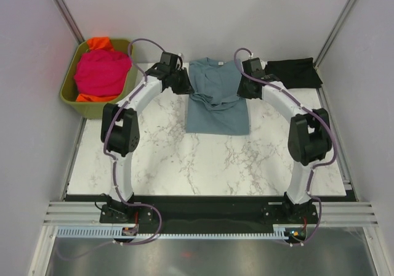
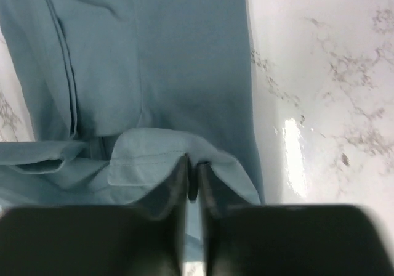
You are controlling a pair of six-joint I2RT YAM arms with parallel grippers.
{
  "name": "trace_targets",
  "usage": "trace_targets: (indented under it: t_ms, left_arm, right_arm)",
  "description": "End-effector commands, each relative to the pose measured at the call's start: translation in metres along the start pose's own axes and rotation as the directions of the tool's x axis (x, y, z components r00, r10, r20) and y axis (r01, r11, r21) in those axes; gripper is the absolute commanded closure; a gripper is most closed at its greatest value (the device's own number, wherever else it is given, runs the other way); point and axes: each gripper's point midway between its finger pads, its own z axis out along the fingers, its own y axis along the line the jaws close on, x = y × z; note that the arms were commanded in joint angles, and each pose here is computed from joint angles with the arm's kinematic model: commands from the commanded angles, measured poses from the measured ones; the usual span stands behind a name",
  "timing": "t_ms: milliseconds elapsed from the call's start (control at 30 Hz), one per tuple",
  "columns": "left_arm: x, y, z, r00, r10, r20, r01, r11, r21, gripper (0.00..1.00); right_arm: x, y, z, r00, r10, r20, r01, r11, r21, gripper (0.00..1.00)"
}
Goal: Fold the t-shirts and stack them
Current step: Fold the tshirt
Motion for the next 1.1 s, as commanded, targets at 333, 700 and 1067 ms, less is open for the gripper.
trace_targets:
  t_ms: [333,700,1067]
  left_arm:
    - [-0.108,0.034,-0.025,0.992,-0.086,0.097,0.084,0.996,0.025,0.12]
    - [0.046,0.04,-0.069,0.995,-0.097,-0.008,0.097,0.991,0.092,0.16]
    - [0.137,0.041,-0.042,0.982,-0.162,-0.101,0.179,0.966,0.186,0.19]
  right_arm:
    - [-0.095,-0.044,0.044,0.996,0.082,0.044,-0.082,0.997,-0.002,0.14]
    - [0.067,-0.056,-0.024,0.973,0.131,-0.188,-0.177,0.952,-0.252,0.13]
    - [0.165,-0.066,-0.017,0.936,0.124,-0.331,-0.209,0.948,-0.238,0.21]
